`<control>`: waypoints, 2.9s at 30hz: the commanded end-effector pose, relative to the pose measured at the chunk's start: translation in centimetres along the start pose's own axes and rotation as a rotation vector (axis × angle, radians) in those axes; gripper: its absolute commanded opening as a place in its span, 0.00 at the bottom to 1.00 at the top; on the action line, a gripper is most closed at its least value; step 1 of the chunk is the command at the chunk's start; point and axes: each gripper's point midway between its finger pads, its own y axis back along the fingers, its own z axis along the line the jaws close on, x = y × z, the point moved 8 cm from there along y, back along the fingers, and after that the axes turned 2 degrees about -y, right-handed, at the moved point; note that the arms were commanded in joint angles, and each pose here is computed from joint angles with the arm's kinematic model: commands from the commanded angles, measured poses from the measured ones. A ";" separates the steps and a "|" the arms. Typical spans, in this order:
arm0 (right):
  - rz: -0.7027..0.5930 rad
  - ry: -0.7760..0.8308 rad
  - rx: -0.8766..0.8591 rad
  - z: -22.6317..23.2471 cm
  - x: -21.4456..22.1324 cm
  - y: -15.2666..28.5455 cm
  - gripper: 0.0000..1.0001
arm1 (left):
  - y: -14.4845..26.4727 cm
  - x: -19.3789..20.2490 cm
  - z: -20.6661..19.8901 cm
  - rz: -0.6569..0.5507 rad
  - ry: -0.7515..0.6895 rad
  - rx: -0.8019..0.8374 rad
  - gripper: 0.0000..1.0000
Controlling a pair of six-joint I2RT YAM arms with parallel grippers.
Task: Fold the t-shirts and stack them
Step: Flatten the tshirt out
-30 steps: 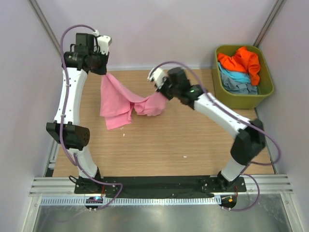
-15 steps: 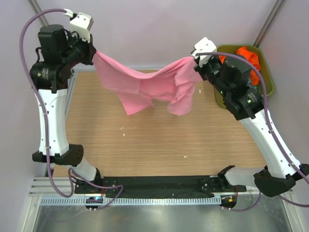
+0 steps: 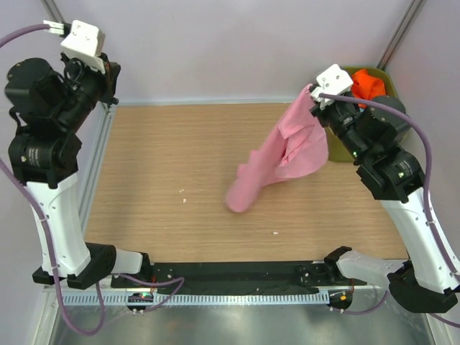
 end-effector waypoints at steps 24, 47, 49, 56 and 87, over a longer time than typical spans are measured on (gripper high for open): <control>-0.058 -0.085 -0.462 13.0 0.9 -14.8 0.01 | -6.4 24.4 -0.9 0.591 0.350 -0.044 0.75; 0.249 -0.062 -0.234 11.2 14.9 -19.0 0.01 | -3.0 27.5 -4.5 0.738 0.349 0.310 0.69; 0.313 -0.052 -0.271 12.1 17.4 -18.5 0.01 | -3.0 28.7 -5.1 0.783 0.339 0.367 0.70; 0.375 -0.063 -0.311 13.4 19.9 -17.4 0.01 | -2.0 33.5 -7.5 0.999 0.427 0.538 0.69; 0.392 -0.051 -0.331 13.6 20.1 -16.4 0.01 | -8.0 43.5 -9.8 1.314 0.541 0.561 0.53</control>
